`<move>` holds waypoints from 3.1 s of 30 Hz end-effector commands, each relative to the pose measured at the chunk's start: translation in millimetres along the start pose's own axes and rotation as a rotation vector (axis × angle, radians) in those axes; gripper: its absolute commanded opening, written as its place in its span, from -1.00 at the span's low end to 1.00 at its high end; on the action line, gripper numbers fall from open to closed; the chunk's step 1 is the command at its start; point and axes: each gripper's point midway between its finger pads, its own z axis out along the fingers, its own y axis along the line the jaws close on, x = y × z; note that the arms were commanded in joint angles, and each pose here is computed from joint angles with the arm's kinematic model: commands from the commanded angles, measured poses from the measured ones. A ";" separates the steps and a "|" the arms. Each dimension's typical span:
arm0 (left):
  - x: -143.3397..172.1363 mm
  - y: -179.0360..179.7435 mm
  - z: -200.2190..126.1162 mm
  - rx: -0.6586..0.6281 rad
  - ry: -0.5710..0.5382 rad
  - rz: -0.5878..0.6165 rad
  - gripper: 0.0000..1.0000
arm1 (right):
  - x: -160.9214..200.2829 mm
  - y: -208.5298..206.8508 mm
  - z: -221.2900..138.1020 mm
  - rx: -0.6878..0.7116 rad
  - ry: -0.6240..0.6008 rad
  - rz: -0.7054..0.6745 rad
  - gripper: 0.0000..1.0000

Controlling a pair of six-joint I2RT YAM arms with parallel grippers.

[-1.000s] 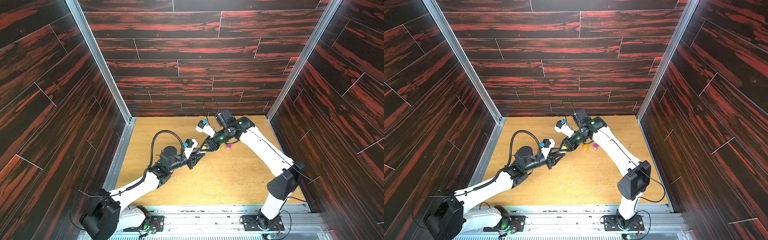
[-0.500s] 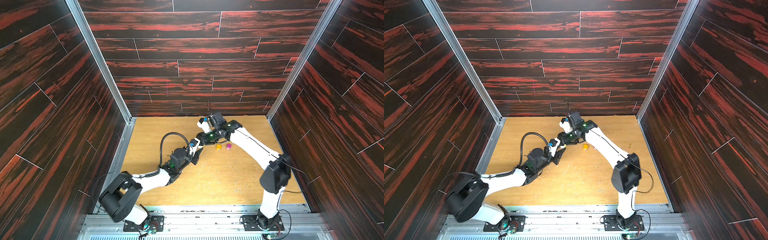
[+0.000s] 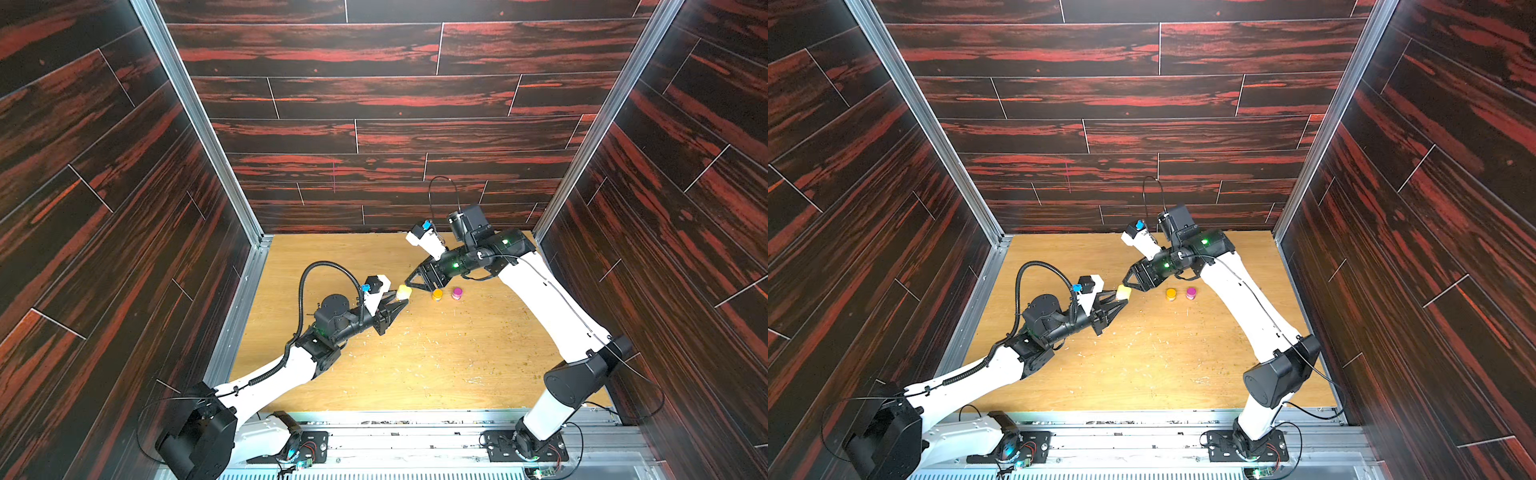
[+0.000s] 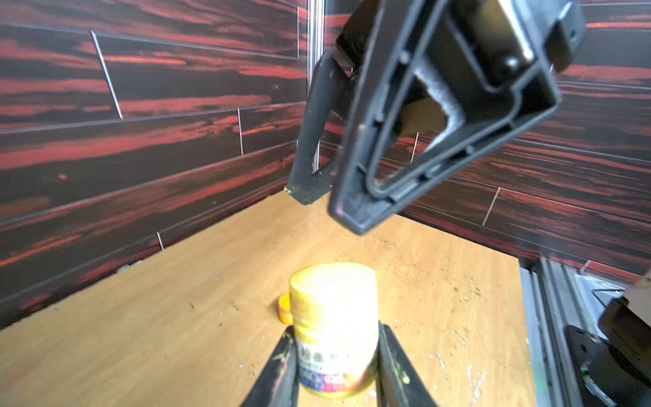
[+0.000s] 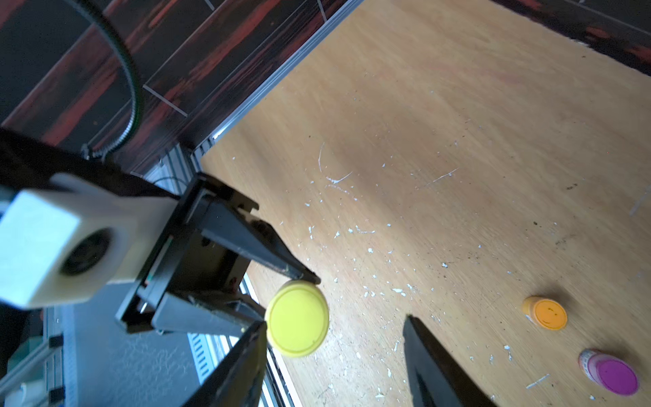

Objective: Close the paint jar lid
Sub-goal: Screw the lid onto the paint jar, then place the paint jar at the center of the board.

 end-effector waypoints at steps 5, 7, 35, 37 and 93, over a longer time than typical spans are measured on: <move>-4.6 -7.0 -1.9 0.043 -0.005 -0.010 -0.65 | 21.7 13.8 16.8 -0.125 0.070 -0.041 0.30; -4.2 -7.2 -1.9 0.045 -0.004 -0.010 -0.65 | 21.6 15.7 20.1 -0.140 0.070 -0.043 0.29; 12.8 42.0 34.3 -0.303 -0.019 0.199 -0.69 | 11.1 -3.3 124.5 -0.055 0.091 0.429 -0.27; 11.7 51.1 39.3 -0.369 -0.071 0.225 -0.70 | 4.6 -8.6 131.7 -0.011 0.073 0.475 -0.10; 36.6 70.9 -51.2 -0.517 -0.081 -0.120 1.00 | 85.1 -167.5 135.2 0.565 0.213 0.452 -0.51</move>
